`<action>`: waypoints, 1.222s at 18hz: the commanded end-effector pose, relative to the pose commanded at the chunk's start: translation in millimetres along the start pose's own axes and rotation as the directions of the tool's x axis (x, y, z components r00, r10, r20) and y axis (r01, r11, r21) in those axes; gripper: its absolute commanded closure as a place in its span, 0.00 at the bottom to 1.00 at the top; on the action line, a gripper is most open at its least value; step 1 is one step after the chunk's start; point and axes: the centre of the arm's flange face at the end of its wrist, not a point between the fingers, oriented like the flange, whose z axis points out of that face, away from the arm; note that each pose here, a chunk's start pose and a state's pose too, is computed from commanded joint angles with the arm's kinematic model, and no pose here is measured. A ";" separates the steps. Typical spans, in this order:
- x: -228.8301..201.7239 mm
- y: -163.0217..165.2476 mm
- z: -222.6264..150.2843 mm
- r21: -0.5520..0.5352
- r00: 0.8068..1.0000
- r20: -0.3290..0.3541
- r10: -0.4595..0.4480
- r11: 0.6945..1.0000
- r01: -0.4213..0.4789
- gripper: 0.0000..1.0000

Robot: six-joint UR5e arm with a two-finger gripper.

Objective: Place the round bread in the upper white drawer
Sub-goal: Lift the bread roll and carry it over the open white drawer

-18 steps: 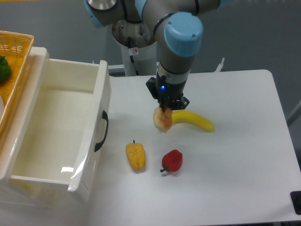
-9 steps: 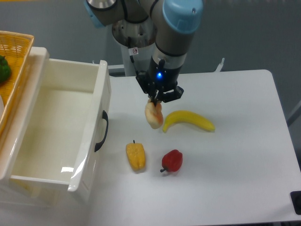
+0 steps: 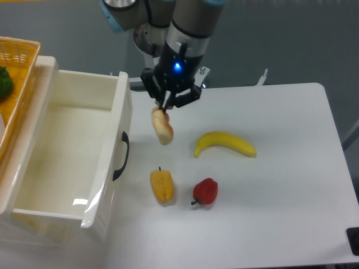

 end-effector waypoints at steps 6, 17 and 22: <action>49.3 -8.2 17.8 -0.039 0.996 -0.047 0.076 0.996 -0.078 0.89; 88.9 -13.2 30.4 -0.033 0.988 -0.106 0.110 0.993 -0.114 0.89; 97.5 -16.0 44.2 -0.052 0.984 -0.125 0.125 0.990 -0.132 0.81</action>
